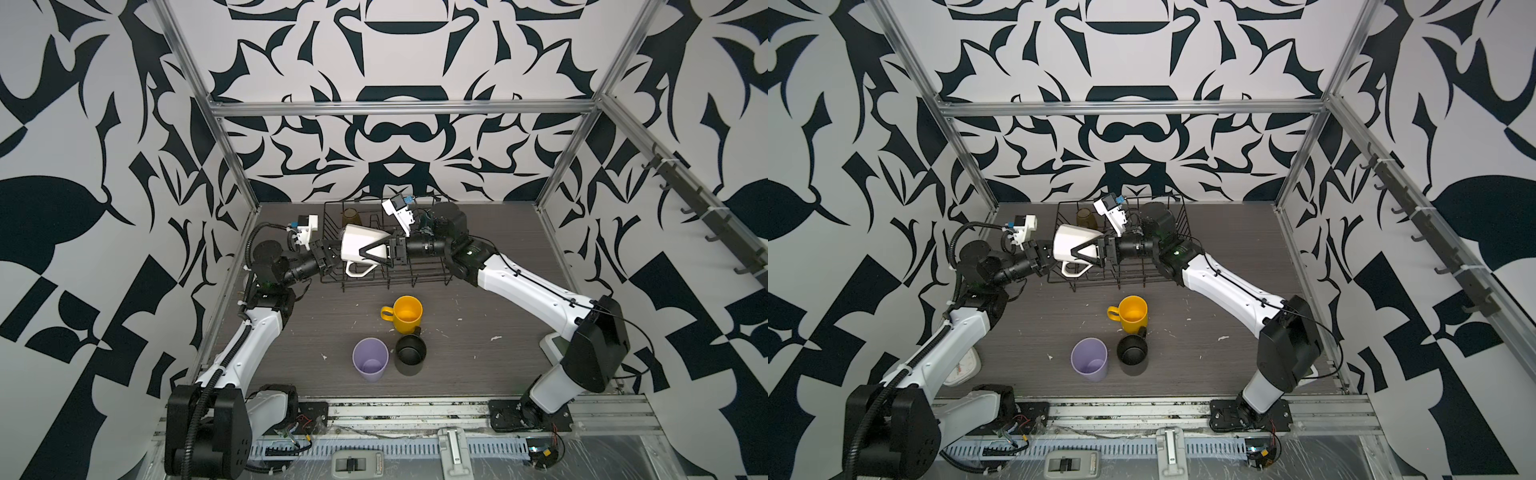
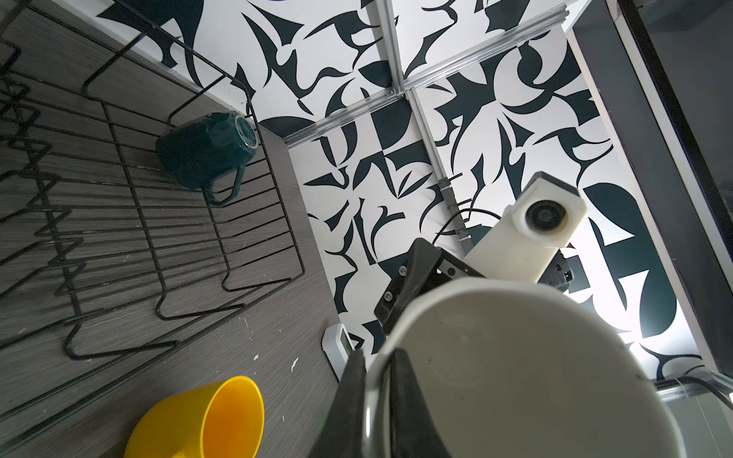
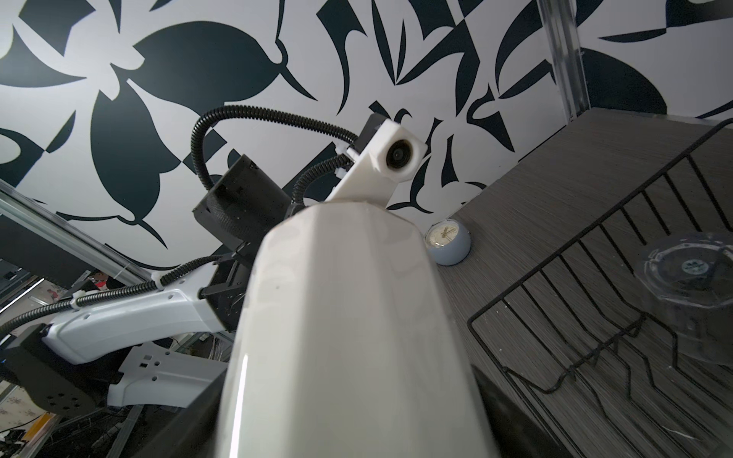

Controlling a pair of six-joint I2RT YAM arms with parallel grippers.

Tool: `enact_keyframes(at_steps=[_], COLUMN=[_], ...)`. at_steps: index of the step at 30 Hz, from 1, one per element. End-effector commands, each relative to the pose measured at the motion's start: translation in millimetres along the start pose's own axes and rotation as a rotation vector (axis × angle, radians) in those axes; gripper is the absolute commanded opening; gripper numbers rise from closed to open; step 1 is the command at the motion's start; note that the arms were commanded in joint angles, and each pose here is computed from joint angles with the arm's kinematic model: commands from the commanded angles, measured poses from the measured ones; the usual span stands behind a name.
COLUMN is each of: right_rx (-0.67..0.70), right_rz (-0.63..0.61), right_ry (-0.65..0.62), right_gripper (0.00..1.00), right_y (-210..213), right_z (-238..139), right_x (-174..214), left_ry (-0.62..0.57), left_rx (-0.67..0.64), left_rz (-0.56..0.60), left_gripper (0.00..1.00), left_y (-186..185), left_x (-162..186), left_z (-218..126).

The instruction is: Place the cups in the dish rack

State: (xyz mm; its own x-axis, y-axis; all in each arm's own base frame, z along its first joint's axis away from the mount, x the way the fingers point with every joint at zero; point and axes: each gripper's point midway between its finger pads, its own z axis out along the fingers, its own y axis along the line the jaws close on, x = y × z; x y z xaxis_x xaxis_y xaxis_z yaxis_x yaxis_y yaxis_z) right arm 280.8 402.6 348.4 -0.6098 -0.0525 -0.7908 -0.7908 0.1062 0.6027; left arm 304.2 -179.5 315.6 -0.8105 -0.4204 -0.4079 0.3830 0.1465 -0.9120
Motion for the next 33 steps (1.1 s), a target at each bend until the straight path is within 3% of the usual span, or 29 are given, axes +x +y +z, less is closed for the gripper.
enact_keyframes(at_steps=[1,14,19,23,25,33], right_rx=[0.008,-0.001,0.014,0.013,0.013,0.033], right_rz=[0.038,0.119,0.141,0.14,0.137,0.129], right_ry=[-0.058,-0.097,-0.095,-0.093,-0.092,-0.09], right_gripper=[0.85,0.76,0.83,0.8,0.74,0.21], right_y=[2.1,-5.0,-8.6,-9.0,-8.8,-11.1], right_z=[5.6,11.5,14.5,14.6,14.9,14.4], right_x=[-12.9,-16.9,-14.2,-14.0,-14.2,-15.0], left_ry=[-0.024,-0.035,-0.044,-0.038,-0.037,-0.039], left_rx=[0.093,0.112,0.126,0.128,0.127,0.121], left_rz=[0.15,0.166,0.179,0.179,0.178,0.175], left_gripper=[0.0,0.0,0.0,0.0,0.0,0.0], left_y=[-34.5,-36.6,-39.4,-39.6,-39.4,-38.5], left_x=[-2.8,2.7,4.6,5.3,5.3,4.9], left_z=[1.2,6.5,8.3,9.1,9.2,9.2])
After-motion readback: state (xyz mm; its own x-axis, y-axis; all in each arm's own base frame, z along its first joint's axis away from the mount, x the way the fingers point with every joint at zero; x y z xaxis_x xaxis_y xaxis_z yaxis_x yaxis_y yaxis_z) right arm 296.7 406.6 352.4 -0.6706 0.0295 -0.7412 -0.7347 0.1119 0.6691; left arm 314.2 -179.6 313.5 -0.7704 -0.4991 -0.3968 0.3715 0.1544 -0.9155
